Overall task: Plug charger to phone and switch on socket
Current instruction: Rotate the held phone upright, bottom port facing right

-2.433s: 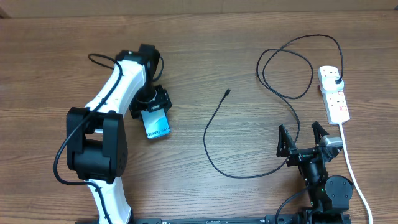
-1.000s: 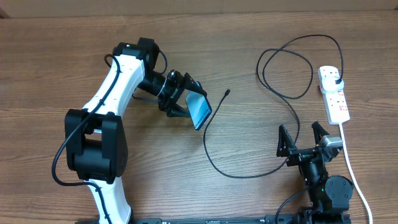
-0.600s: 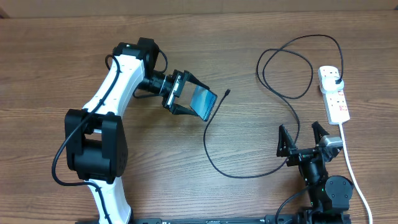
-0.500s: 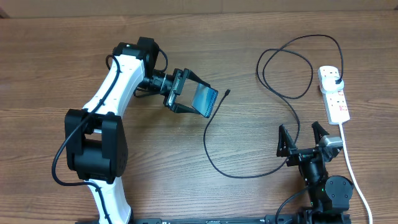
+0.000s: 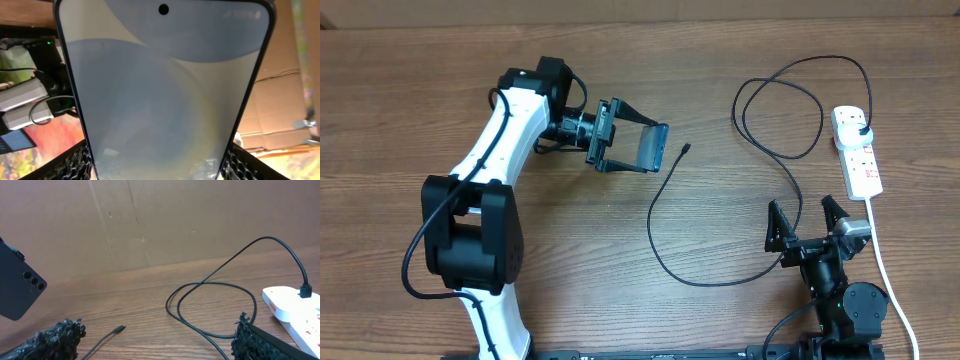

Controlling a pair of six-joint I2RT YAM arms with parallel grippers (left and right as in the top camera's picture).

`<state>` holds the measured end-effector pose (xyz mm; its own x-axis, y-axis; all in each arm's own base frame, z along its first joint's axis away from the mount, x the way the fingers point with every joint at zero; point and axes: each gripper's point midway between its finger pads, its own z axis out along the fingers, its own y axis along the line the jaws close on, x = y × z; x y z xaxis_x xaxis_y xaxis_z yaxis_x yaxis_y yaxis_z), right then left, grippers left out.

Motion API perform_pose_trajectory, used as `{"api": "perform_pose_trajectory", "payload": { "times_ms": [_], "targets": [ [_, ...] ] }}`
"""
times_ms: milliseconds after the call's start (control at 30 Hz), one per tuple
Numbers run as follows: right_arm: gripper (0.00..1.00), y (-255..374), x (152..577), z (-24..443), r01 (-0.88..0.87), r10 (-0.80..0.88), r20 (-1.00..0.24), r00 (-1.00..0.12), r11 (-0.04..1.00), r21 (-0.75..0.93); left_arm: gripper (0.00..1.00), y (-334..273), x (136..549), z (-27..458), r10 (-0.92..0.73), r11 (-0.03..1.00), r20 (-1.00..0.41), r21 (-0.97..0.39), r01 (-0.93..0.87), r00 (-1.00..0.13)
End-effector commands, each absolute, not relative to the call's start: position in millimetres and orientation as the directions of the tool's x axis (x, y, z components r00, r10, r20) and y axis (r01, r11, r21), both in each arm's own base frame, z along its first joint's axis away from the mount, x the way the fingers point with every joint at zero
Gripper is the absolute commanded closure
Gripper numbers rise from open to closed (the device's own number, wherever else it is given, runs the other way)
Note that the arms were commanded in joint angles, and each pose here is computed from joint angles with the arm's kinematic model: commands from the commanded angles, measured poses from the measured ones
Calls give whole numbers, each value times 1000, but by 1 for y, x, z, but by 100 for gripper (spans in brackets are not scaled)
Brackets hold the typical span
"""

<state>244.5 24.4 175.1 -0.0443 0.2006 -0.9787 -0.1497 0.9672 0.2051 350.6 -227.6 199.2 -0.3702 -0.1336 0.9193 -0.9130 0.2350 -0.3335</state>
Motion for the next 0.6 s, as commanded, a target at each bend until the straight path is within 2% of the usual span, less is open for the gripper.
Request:
{"api": "perform_pose_trajectory", "payload": {
  "times_ms": [0,567],
  "targets": [
    [0,24,245,173,-145,199,-979,-39,968,203,30,-220,360,221,-79,176,928,-345,-922,-363],
    [0,24,245,173,-145,199,-979,-39,968,203,31,-215,363,215,-112,177,926,-338,-924,-360]
  ]
}}
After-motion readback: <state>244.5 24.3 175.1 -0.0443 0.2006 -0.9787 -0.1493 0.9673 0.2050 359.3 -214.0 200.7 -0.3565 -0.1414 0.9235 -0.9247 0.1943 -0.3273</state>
